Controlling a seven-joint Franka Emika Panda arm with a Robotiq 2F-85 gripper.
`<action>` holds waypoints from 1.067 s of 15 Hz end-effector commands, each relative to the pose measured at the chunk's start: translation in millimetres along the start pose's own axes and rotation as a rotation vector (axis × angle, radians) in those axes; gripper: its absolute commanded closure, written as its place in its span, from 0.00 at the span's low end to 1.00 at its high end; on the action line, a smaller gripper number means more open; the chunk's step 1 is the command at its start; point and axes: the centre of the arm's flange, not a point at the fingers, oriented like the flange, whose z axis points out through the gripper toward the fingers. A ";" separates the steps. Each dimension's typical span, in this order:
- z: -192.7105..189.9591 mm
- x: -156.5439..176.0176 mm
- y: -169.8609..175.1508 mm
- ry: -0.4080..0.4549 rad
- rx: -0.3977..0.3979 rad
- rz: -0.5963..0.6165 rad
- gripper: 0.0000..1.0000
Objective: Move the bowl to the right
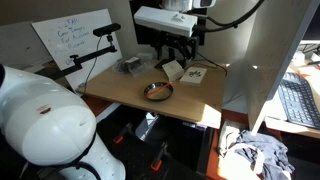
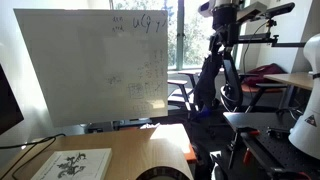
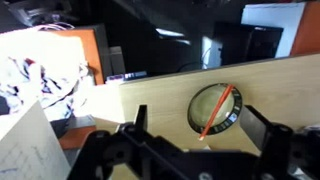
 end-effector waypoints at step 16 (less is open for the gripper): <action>179.6 138.7 -64.2 -0.137 0.038 0.079 0.00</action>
